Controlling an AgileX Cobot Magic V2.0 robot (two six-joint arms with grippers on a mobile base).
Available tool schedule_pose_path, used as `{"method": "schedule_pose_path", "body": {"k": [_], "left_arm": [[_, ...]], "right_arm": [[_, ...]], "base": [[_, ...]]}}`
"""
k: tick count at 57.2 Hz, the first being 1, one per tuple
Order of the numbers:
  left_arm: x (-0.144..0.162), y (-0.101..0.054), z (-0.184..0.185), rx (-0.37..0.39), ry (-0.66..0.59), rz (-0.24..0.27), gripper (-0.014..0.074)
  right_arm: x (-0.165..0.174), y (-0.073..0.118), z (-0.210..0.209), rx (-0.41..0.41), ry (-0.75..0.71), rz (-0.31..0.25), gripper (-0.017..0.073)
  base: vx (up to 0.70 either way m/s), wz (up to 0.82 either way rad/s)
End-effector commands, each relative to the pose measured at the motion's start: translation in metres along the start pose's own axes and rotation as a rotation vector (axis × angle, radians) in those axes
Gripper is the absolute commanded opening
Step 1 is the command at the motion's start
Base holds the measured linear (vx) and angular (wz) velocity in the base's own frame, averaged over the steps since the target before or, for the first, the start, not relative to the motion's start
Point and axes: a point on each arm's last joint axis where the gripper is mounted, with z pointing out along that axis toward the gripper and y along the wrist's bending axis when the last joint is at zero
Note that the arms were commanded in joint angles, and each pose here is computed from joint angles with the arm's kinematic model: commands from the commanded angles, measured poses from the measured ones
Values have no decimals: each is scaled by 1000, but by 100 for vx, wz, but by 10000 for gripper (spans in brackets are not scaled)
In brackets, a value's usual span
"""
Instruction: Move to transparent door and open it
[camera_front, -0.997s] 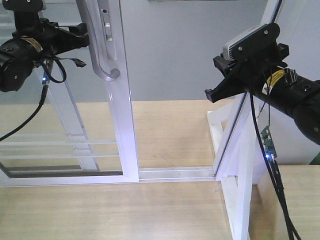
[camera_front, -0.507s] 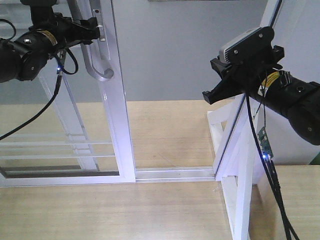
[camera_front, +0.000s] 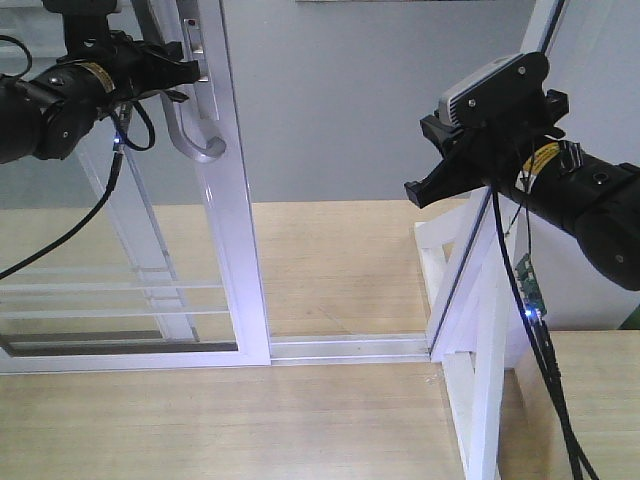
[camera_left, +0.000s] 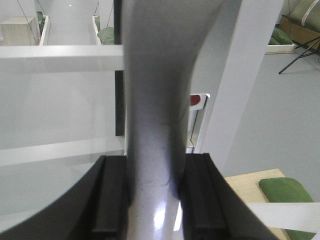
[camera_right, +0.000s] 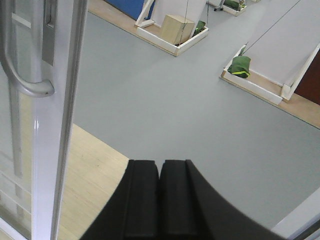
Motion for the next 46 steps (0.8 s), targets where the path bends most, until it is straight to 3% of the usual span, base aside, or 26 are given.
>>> {"method": "schedule_pose_path", "body": {"k": [1,22,46], "left_arm": [[-34,6,-15,-14,-93,-7,-3],[-31,50,-20,-134,-36,-32,-3],[-32,88,-29,-225,-29,-51,-3]], "right_arm": [[-25,-6,-6,24,-140,-12,-8],[-25,-6,-6,24,-140,-13,-8],[-24,-6,-6,24,-138,-12,-8]], "base": [[0,0],[0,0],[0,0]]}}
